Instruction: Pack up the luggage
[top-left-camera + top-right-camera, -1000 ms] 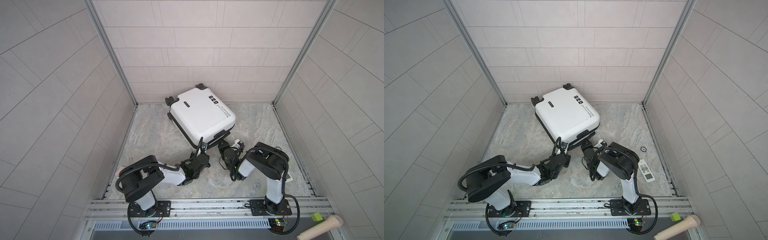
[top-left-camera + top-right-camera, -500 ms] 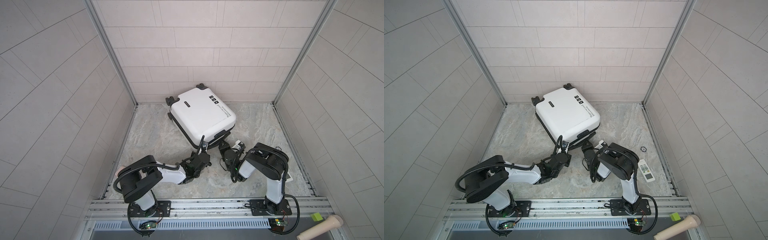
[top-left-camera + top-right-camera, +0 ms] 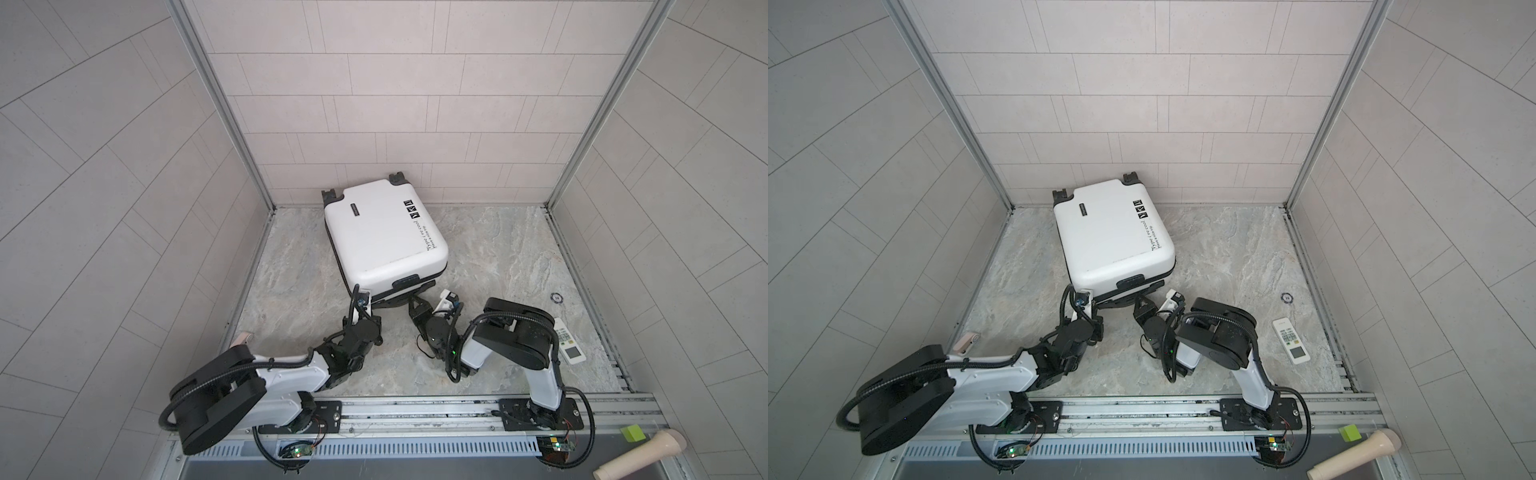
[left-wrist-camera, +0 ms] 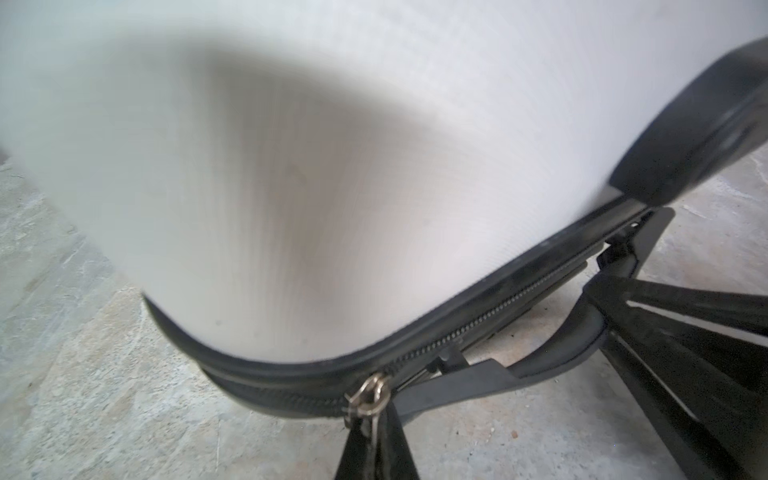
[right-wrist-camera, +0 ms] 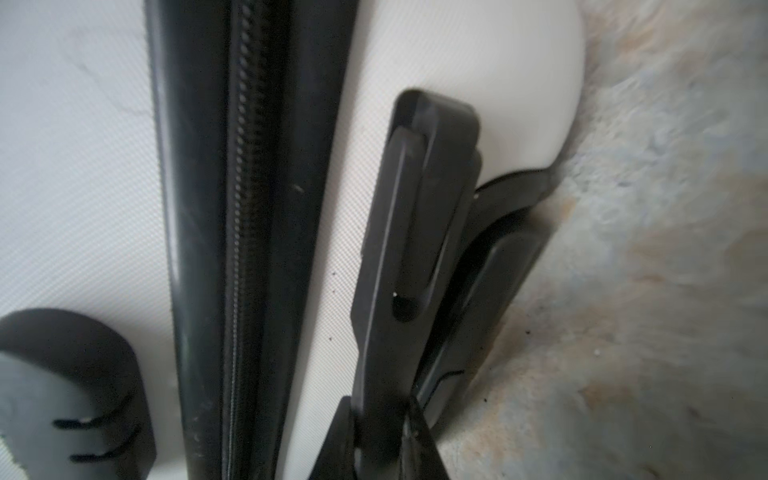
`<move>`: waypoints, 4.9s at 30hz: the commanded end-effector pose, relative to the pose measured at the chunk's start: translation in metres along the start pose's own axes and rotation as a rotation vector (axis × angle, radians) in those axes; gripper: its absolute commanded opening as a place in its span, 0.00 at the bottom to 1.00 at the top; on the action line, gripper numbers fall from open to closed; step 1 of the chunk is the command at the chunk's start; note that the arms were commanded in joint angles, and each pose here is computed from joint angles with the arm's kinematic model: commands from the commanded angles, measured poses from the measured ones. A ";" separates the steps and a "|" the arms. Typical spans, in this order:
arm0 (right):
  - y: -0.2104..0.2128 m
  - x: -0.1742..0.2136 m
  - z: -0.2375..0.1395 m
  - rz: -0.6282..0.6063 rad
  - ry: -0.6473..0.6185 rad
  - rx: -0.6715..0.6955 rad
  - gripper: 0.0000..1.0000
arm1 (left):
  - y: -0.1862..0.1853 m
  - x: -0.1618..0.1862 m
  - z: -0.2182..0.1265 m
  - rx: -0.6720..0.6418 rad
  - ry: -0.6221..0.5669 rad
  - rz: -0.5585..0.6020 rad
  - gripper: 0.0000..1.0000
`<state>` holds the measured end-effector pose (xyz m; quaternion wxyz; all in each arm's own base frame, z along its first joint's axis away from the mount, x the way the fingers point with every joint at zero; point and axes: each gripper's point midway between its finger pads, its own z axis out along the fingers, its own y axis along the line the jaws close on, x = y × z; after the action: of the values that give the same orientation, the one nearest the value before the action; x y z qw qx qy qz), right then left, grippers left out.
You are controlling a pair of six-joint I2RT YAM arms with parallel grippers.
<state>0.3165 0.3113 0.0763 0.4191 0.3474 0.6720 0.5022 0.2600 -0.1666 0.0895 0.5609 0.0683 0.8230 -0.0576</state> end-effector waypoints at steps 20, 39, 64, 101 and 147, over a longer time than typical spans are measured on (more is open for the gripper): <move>0.012 0.008 -0.038 -0.127 0.160 -0.053 0.00 | -0.081 -0.079 0.011 0.258 -0.155 -0.086 0.00; -0.022 -0.040 -0.057 -0.115 0.036 0.049 0.00 | -0.104 -0.061 0.027 0.367 -0.140 -0.162 0.37; -0.020 -0.041 -0.048 -0.081 0.048 0.044 0.00 | -0.059 -0.036 0.011 0.310 -0.190 -0.041 0.47; -0.019 -0.036 -0.046 -0.070 0.067 0.038 0.00 | -0.062 -0.061 0.057 0.397 -0.208 -0.183 0.21; 0.003 -0.013 -0.022 -0.048 0.118 -0.025 0.00 | -0.179 -0.070 0.003 0.670 -0.107 0.141 0.00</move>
<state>0.3075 0.2497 0.0722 0.4160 0.3724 0.6750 0.4824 0.2828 -0.2971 0.1230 0.5408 0.2312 0.7784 -0.2194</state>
